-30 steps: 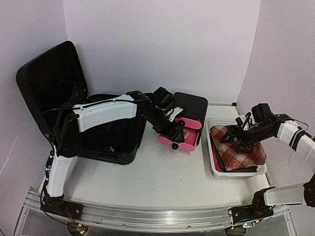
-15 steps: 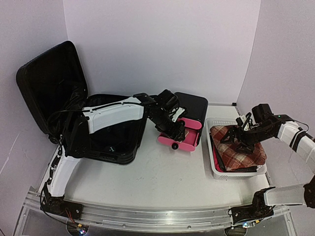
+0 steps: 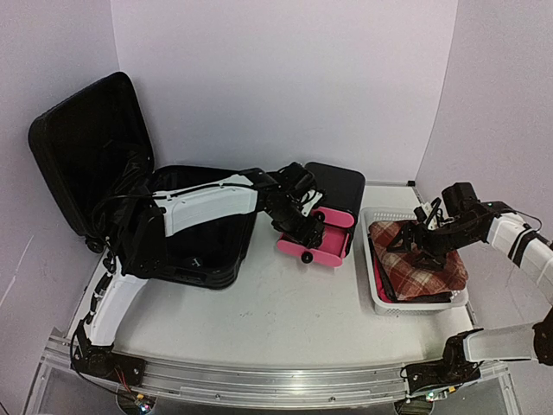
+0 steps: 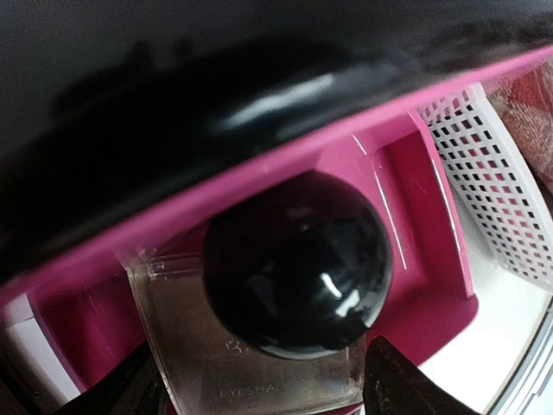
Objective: Open, take out, and arrange the luggage
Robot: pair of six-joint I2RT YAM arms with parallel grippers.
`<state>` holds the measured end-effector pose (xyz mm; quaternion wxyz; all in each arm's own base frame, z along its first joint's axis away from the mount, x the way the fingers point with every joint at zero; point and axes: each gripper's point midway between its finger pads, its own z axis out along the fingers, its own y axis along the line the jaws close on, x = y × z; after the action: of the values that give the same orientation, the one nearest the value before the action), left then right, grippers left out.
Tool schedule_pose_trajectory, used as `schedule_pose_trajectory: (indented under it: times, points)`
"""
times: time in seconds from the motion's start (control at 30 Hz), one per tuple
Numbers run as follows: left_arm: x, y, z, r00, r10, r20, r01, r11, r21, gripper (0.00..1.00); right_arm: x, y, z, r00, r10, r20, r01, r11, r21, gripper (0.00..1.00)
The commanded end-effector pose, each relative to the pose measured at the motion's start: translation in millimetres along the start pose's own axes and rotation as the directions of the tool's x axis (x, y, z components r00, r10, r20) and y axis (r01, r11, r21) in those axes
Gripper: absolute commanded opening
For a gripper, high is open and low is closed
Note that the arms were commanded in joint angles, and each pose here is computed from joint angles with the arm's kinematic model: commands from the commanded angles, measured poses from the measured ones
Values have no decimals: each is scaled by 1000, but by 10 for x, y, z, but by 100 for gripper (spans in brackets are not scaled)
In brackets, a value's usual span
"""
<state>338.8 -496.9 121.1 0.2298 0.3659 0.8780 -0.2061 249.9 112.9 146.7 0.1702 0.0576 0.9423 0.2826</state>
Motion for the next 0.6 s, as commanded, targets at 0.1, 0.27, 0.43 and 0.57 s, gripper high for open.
schedule_pose_trajectory:
  times: [0.1, 0.27, 0.43, 0.57]
  points:
    - [-315, -77, -414, 995, 2, 103, -3, 1000, 7, 86, -91, 50, -2, 999, -29, 31, 29, 999, -15, 98]
    - [-324, -169, -684, 993, 6, 120, -11, 999, 45, 88, -89, 57, 1, 999, -26, 30, 26, 999, -20, 98]
    - [-169, -234, -920, 994, 9, 105, -17, 997, 81, 76, -85, 56, -7, 999, -24, 33, 25, 999, -21, 98]
    - [5, -257, -960, 993, -10, 120, -4, 993, 117, 51, -74, 44, 12, 999, -21, 30, 22, 1000, -20, 98]
